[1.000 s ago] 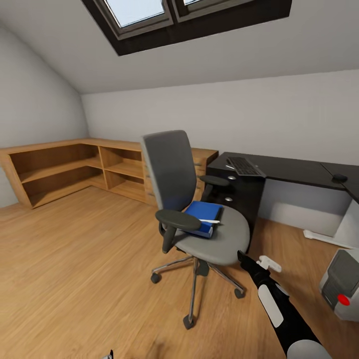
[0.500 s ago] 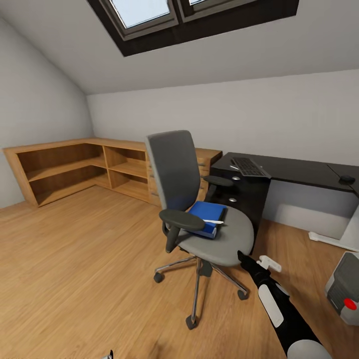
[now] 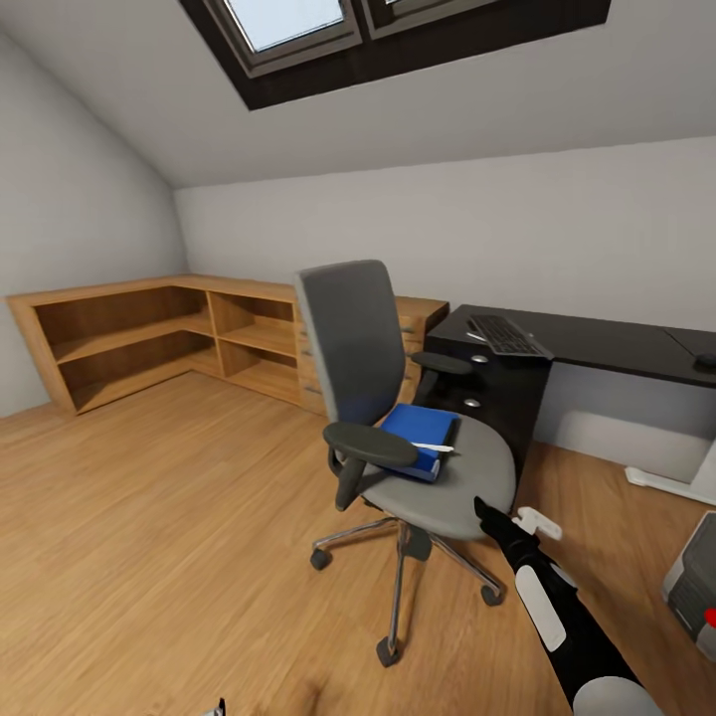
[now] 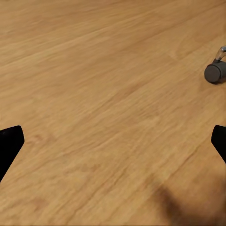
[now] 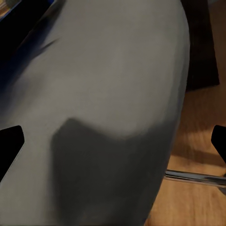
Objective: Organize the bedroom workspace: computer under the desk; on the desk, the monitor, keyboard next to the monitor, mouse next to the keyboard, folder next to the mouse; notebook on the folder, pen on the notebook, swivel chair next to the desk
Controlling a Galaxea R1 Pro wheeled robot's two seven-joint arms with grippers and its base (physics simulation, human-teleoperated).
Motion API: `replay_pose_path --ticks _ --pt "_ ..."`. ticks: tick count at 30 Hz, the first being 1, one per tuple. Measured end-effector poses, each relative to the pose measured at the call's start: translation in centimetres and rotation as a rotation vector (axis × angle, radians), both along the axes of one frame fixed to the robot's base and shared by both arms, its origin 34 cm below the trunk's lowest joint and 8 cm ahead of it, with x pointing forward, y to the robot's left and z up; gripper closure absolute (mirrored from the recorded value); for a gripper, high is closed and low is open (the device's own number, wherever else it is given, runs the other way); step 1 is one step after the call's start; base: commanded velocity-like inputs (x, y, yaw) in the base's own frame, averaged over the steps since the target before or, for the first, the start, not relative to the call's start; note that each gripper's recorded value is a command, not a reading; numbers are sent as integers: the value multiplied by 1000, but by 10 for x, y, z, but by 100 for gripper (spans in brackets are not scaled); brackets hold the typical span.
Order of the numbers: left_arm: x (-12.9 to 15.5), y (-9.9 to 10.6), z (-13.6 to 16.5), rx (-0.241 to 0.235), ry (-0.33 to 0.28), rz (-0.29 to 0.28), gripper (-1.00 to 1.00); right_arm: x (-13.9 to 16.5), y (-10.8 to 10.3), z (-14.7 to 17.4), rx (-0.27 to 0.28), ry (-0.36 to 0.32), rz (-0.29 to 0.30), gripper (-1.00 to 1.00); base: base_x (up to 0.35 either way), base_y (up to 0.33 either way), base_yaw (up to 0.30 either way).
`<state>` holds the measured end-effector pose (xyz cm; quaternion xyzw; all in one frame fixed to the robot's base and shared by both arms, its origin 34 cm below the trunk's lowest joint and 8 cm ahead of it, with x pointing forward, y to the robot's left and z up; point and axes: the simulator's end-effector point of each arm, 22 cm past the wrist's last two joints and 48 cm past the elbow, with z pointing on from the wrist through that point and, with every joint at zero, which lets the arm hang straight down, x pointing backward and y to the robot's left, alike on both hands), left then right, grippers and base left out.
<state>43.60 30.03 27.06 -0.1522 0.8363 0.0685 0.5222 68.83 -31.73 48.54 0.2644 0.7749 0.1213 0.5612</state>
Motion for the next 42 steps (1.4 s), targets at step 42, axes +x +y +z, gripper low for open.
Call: replay_pose_path --ticks 42 --pt "-10 -1 -14 0 39 1 -100 7 0 2 -16 -17 6 -100 0 0 161"
